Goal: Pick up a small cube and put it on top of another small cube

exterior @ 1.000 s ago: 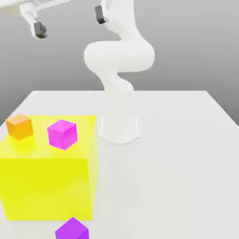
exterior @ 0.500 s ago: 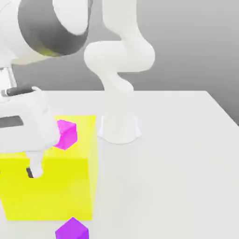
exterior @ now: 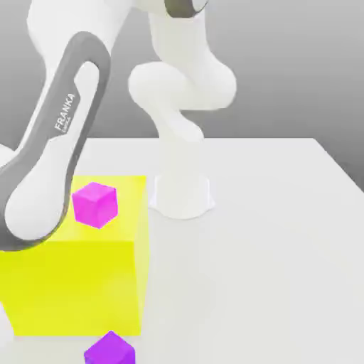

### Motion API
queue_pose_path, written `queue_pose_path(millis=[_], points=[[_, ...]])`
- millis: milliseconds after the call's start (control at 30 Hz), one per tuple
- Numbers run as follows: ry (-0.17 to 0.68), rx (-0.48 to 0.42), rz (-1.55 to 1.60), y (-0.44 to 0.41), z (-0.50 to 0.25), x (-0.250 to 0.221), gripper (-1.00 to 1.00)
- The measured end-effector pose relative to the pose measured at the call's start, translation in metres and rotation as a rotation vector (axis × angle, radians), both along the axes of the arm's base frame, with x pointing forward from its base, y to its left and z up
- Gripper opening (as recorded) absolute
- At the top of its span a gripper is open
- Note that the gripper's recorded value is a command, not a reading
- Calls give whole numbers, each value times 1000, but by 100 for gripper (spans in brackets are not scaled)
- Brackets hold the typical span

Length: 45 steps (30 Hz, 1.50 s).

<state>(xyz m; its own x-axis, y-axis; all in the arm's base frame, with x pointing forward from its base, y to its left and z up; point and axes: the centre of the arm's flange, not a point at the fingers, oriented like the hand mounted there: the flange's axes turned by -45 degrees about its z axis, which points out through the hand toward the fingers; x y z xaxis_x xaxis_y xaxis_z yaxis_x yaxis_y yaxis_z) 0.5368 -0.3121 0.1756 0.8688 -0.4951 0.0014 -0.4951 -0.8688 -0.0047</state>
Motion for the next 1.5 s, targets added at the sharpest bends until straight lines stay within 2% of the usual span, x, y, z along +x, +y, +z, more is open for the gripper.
queue_pose_path(millis=[33,67,267,400,700,967,1233,1500], points=[[2,-2,-1,-1,-19,0,0],[3,-3,-1,-1,-33,-1,-100],[3,4,-5,-2,-40,-2,-100],[0,6,16,2,12,3,-100],[10,241,-112,27,82,-10,-100],[34,322,-307,36,158,-51,-100],[45,260,-560,37,225,-111,-100],[26,92,-861,48,270,-173,-100]])
